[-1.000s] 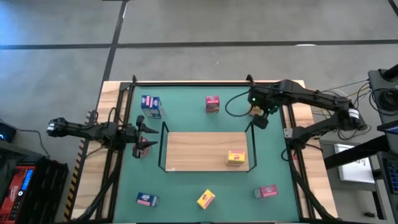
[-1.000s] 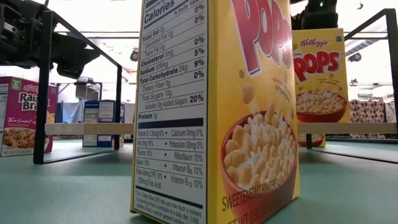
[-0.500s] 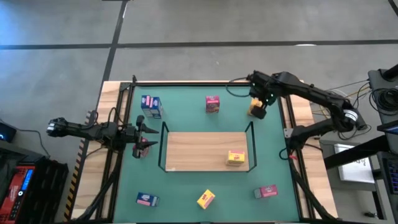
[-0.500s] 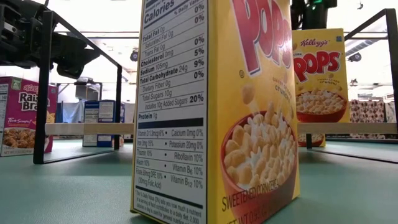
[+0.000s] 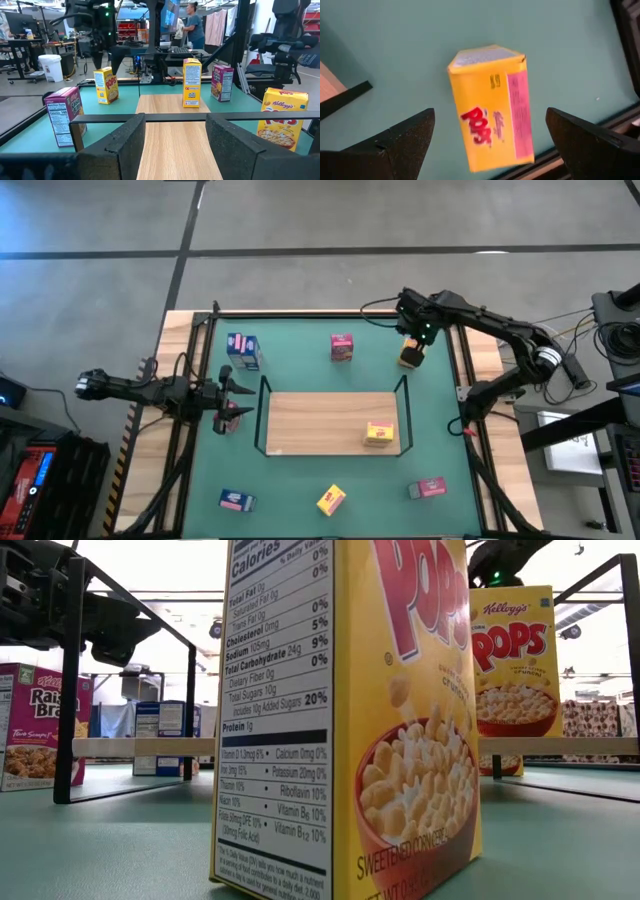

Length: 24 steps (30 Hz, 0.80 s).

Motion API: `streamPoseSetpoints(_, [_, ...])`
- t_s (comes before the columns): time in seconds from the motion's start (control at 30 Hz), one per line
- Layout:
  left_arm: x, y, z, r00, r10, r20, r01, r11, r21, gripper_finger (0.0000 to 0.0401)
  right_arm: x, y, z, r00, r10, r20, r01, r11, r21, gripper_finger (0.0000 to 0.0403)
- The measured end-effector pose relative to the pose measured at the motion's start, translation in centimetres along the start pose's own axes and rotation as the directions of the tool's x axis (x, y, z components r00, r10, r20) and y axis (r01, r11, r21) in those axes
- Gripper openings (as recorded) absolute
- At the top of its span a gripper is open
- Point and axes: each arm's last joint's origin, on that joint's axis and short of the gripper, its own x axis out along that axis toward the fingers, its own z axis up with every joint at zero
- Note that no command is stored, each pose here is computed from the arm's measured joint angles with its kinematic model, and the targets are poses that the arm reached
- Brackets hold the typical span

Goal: Stack cereal on shelf
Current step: Put the top yellow cereal box on the shelf aligned with the other yellow cereal box

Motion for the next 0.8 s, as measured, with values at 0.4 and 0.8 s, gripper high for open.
streamPoseSetpoints(0.4, [0.0, 0.0, 0.0, 1.000, 0.000, 0.000, 0.000, 1.000, 0.000, 0.0192, 2.1, -0.8, 1.0, 0.998, 0.051, -0.048, -0.049, 0.998, 0.045, 0.0359])
streamPoseSetpoints(0.8, [0.0, 0.0, 0.0, 1.000, 0.000, 0.000, 0.000, 1.000, 0.000, 0.0192, 2.1, -0.8, 1.2, 0.996, 0.083, -0.029, -0.083, 0.997, 0.003, 0.0265])
